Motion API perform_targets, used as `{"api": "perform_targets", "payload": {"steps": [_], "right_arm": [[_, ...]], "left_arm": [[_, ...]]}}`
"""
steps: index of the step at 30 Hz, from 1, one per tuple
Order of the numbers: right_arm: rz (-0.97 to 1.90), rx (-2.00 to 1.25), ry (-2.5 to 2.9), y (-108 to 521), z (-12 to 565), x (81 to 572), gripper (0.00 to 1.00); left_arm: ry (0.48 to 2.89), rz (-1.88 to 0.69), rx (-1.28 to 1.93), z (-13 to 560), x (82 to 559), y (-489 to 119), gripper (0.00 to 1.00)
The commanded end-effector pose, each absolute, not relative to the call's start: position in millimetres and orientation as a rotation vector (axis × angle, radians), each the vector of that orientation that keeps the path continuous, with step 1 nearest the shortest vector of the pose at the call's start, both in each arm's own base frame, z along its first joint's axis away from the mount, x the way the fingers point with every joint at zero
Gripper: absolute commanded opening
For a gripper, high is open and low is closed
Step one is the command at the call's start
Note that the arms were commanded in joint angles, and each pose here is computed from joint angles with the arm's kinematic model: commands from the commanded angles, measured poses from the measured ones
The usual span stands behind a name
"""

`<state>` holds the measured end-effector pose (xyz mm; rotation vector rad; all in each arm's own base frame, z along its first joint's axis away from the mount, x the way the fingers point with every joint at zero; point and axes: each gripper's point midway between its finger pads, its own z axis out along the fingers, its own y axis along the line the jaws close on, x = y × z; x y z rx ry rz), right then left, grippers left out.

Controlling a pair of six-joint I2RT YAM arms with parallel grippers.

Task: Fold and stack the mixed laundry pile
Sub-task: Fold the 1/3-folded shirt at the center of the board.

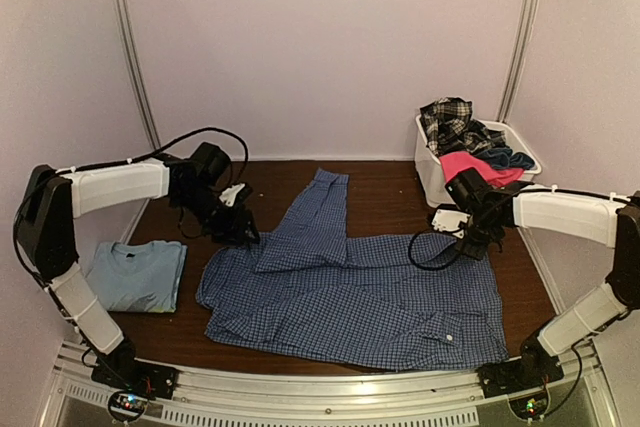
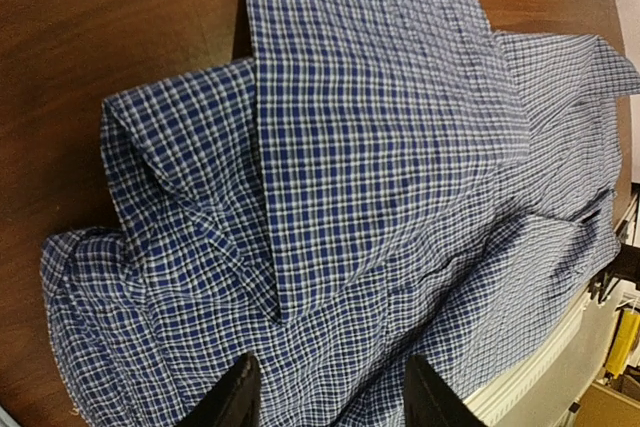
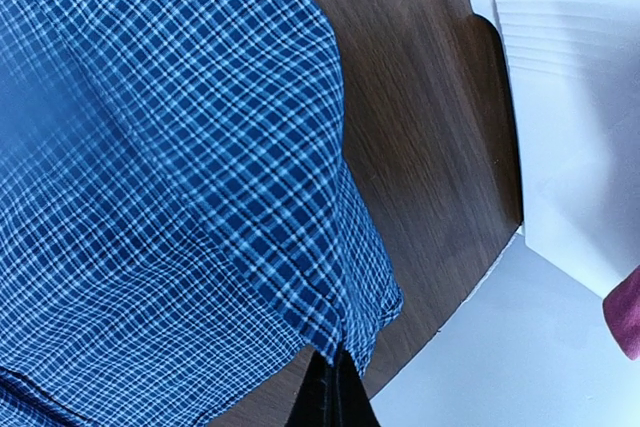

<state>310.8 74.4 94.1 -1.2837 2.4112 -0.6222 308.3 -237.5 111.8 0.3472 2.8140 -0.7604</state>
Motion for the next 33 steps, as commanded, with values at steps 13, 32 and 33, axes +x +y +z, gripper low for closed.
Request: {"api": "perform_targets", "payload": {"steps": [13, 32, 33], "right_arm": [[-0.661, -1.259, 2.401, 64.3, 92.9, 305.6, 0.0], [-0.677, -1.248, 2.406, 61.3, 92.9, 307.0, 0.0], [-0.677, -1.247, 2.408, 60.8, 92.6, 306.6, 0.0]], "left_arm": [[2.844, -0.808, 0.466, 59.2, 325.8, -270.3, 0.5], [2.954, -0.722, 0.434, 37.5, 314.3, -260.5, 0.45], [2.954, -0.724, 0.434, 37.4, 313.1, -259.9, 0.45]]}}
